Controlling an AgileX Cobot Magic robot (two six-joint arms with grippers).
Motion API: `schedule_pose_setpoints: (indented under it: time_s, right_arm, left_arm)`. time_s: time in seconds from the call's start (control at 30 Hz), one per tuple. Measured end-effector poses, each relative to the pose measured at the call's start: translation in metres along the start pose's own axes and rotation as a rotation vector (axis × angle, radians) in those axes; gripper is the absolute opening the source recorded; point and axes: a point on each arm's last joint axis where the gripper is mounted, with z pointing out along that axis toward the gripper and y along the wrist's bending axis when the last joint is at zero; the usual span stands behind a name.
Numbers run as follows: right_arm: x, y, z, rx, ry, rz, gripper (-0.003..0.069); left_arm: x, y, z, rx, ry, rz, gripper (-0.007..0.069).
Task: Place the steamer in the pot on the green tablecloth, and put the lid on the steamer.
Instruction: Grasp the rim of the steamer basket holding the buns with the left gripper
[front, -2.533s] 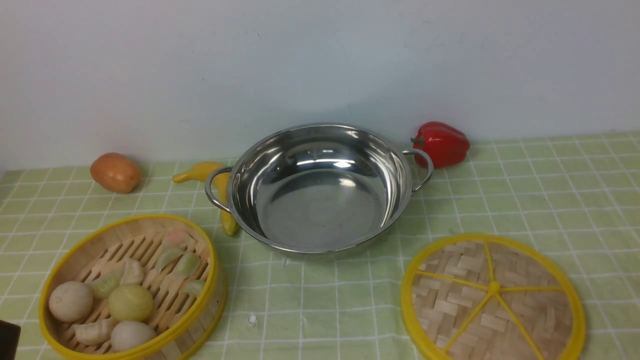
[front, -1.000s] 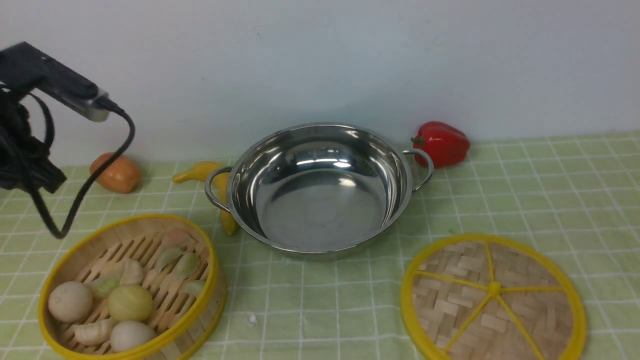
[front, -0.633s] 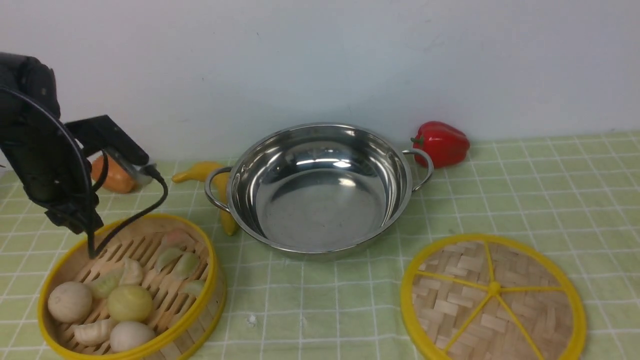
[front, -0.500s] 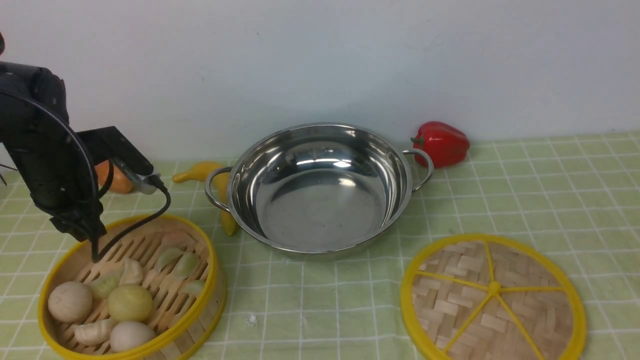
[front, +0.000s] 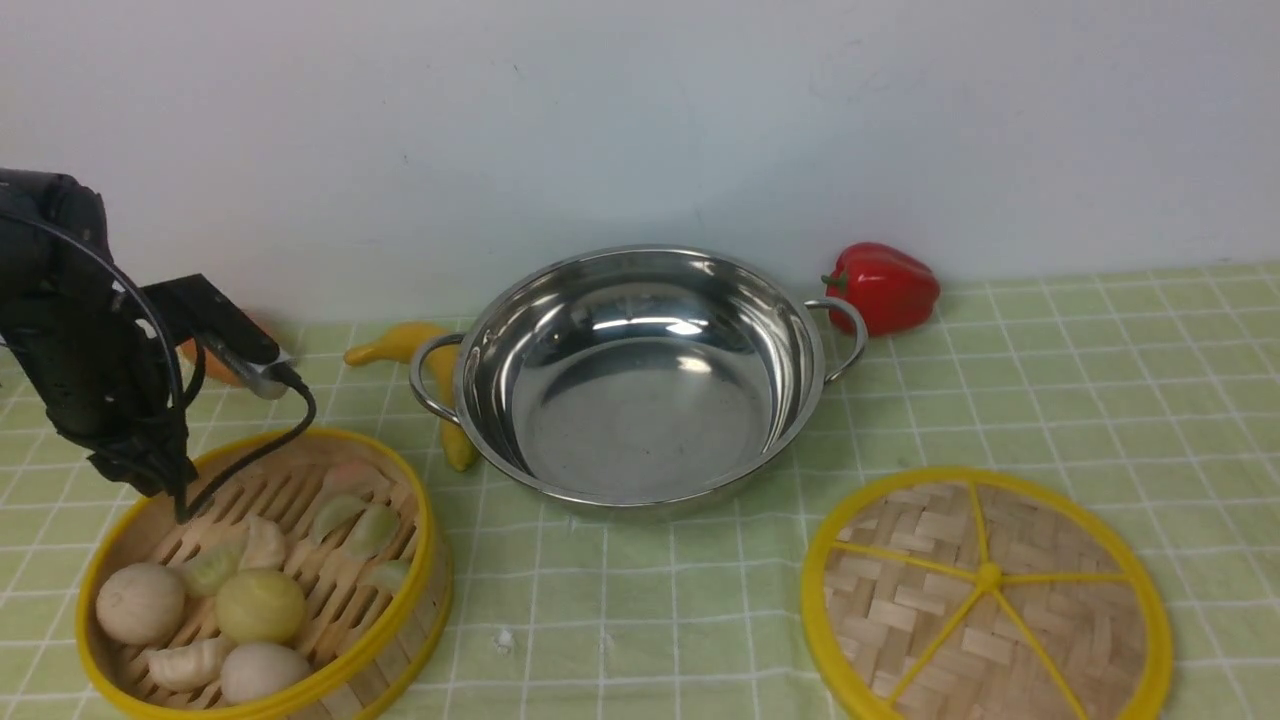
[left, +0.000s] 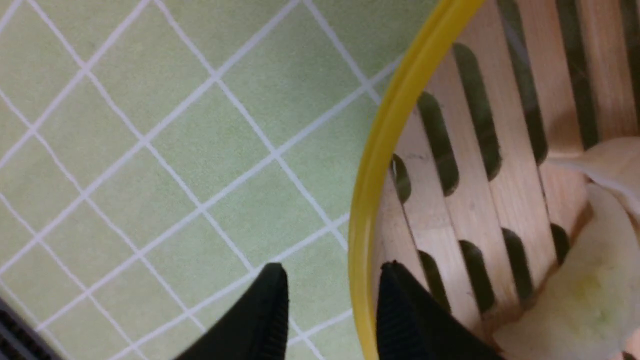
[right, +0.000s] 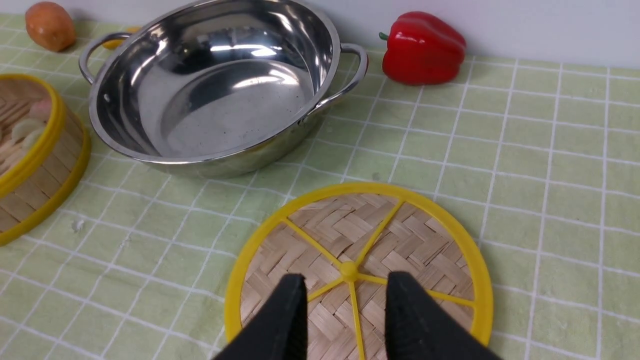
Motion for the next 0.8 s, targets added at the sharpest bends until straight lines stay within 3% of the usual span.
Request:
schedule_pose_setpoints:
  time_s: [0.17, 0.5, 0.6, 0.73, 0.8]
  right_arm:
    - [0.000, 0.000, 0.000, 0.003, -0.005, 0.000, 0.0240]
    - [-0.001, -0.001, 0.000, 0.006, -0.013, 0.000, 0.0240]
    - [-0.001, -0.001, 0.000, 0.006, -0.013, 0.000, 0.0240]
    - [-0.001, -0.001, 0.000, 0.006, -0.013, 0.000, 0.0240]
    - [-0.001, -0.001, 0.000, 0.006, -0.013, 0.000, 0.0240]
  left_arm:
    - [-0.001, -0.002, 0.007, 0.065, -0.035, 0.001, 0.0242]
    - [-0.006, -0.002, 0.023, 0.066, -0.054, 0.038, 0.0238]
    - [-0.008, -0.002, 0.032, 0.070, -0.052, 0.036, 0.0186]
    - [-0.010, -0.003, 0.041, 0.082, -0.049, 0.028, 0.0056]
    - [-0.010, -0.003, 0.041, 0.090, -0.054, 0.014, 0.0039]
